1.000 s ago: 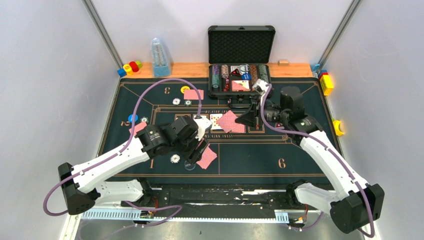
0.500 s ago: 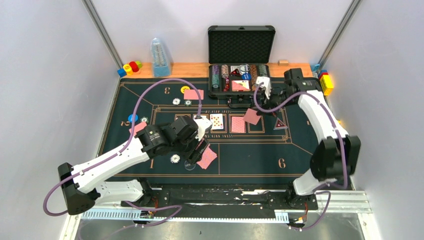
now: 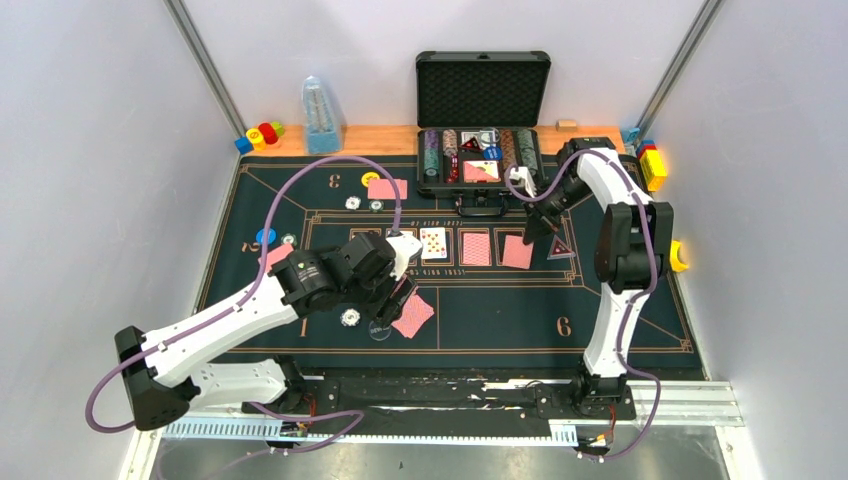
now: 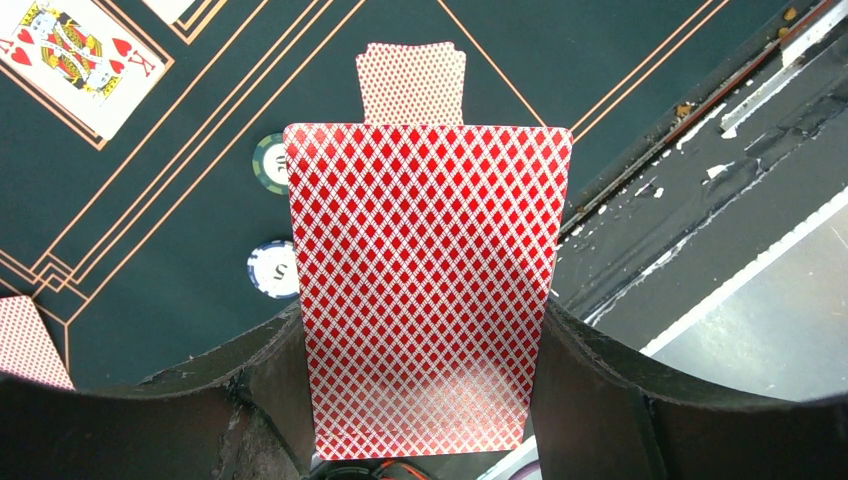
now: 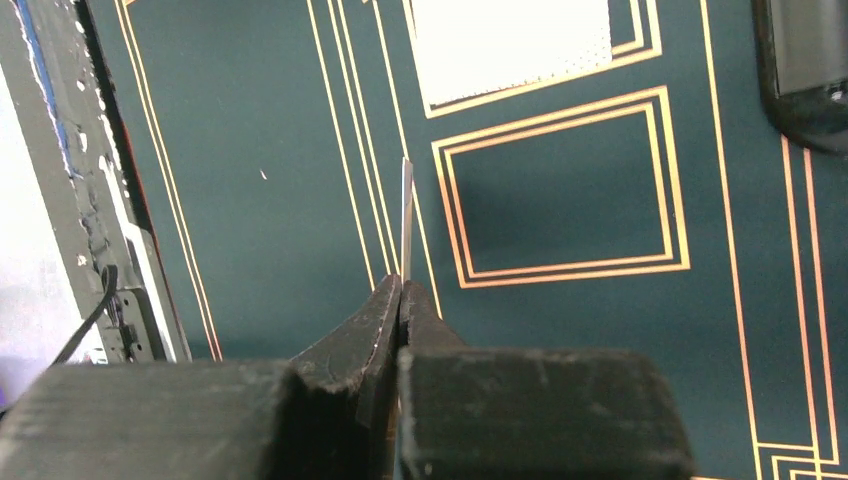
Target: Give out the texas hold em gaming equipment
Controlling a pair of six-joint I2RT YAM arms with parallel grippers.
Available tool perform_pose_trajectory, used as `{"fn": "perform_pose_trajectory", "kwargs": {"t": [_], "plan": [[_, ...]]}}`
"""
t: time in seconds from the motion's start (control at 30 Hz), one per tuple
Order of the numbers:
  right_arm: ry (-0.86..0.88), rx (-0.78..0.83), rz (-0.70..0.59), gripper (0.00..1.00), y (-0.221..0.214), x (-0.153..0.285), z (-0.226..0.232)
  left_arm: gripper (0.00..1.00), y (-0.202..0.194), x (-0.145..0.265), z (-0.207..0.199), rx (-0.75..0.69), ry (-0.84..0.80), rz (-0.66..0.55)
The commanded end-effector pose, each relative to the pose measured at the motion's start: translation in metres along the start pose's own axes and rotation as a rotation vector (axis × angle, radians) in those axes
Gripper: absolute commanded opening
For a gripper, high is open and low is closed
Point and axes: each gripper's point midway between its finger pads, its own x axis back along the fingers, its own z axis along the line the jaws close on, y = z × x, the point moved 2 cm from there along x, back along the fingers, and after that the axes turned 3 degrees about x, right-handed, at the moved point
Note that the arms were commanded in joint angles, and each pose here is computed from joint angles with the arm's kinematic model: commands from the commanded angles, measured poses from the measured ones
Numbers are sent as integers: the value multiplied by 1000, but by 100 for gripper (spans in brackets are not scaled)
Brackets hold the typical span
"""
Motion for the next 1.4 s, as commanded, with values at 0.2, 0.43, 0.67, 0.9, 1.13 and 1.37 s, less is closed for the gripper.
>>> {"fn": "perform_pose_trajectory", "kwargs": {"t": [0.2,0.43,0.67,0.9,1.13,1.37], "plan": [[29,18,31,0,-17,-11,-52,0,9,-2,2,-2,24,-27],[10,37,31,0,-16,-16,-79,0,8,-9,5,-7,53,5],[27,43,21,5,-17,-28,-88,0,9,-9,8,-5,72,2],[35,37,10,15,-15,-37,-90,0,9,-9,9,-6,77,3],[19,39,2,26,-13,-42,-97,0,9,-11,9,-7,80,9],[-30,39,22,43,-9,-37,-106,0,10,-13,8,-8,81,12]]}}
